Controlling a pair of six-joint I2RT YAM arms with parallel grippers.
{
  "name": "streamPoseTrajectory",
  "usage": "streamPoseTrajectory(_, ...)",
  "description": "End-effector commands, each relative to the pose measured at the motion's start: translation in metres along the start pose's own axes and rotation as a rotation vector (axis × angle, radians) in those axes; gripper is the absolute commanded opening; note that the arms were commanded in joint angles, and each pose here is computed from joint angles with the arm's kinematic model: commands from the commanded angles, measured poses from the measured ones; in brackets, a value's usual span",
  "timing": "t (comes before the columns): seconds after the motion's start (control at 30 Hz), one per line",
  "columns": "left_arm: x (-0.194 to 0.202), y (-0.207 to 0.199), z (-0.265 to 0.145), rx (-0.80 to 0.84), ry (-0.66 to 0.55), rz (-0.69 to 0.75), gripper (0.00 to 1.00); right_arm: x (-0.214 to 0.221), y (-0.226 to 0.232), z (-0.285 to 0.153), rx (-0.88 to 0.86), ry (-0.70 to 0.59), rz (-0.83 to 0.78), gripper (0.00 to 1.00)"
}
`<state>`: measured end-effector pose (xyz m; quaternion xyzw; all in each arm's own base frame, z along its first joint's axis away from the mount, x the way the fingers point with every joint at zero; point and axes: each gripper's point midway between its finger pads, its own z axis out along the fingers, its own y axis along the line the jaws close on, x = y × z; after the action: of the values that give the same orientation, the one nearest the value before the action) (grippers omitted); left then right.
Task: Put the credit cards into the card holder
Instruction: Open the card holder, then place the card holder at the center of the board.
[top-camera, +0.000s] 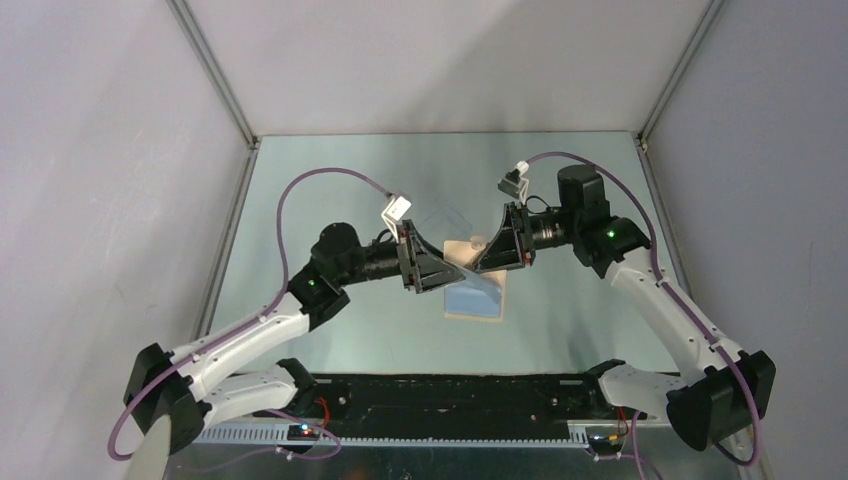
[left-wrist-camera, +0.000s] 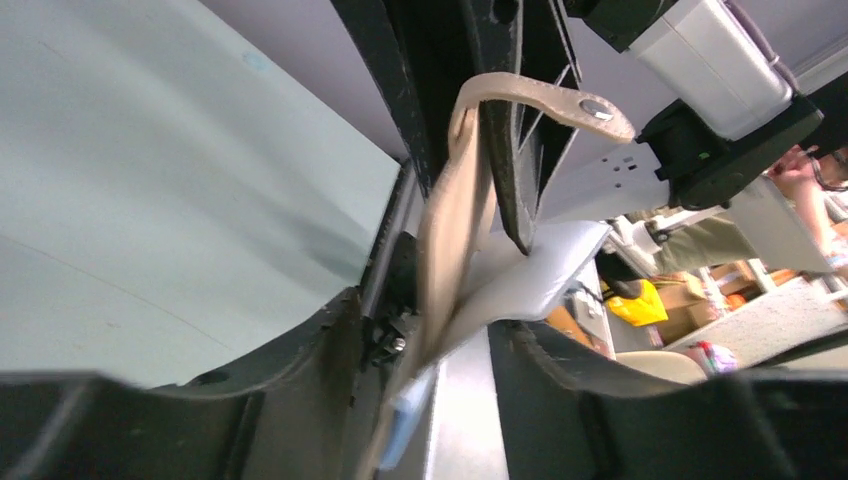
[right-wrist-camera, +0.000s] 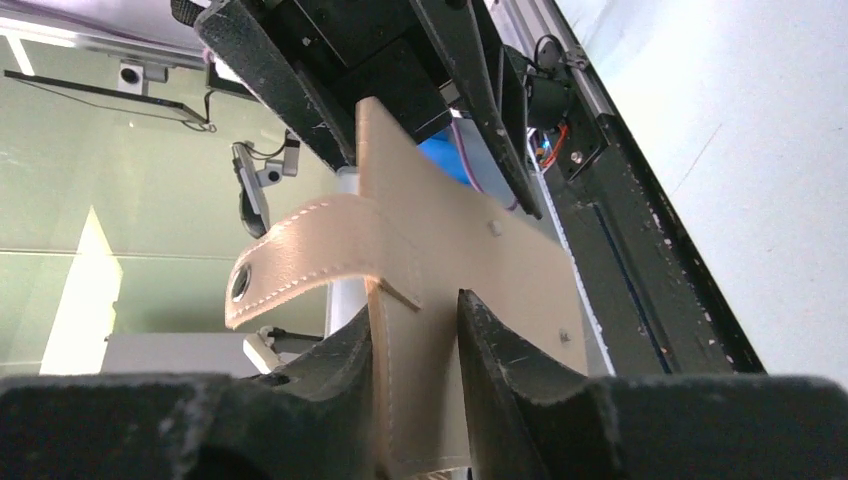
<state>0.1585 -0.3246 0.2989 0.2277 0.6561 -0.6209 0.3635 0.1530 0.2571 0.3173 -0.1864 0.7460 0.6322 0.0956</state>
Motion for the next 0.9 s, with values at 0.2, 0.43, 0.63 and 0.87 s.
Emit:
streamPoseTrajectory(0.2, -0.004, 0.003, 0.005, -0.013, -0.026, -0.046, 0.0, -0.016, -0.005, -0.01, 0.021, -0.109, -0.01, 0.53)
streamPoseTrajectory(0.43, -0.01, 0.014, 0.0, -0.064, -0.068, -0.152, 0.0, -0.01, -0.016, -0.028, 0.084, -0.148, -0.06, 0.9)
streamPoseTrajectory(0.63, -0.013, -0.005, 0.004, 0.022, -0.005, -0.152, 0.0, -0.001, -0.017, -0.028, 0.069, -0.112, -0.104, 0.94)
streamPoseTrajectory(0.87, -0.022, -0.022, 0.004, 0.078, 0.004, -0.127, 0.0, 0.004, -0.012, -0.004, 0.007, -0.038, -0.124, 0.83)
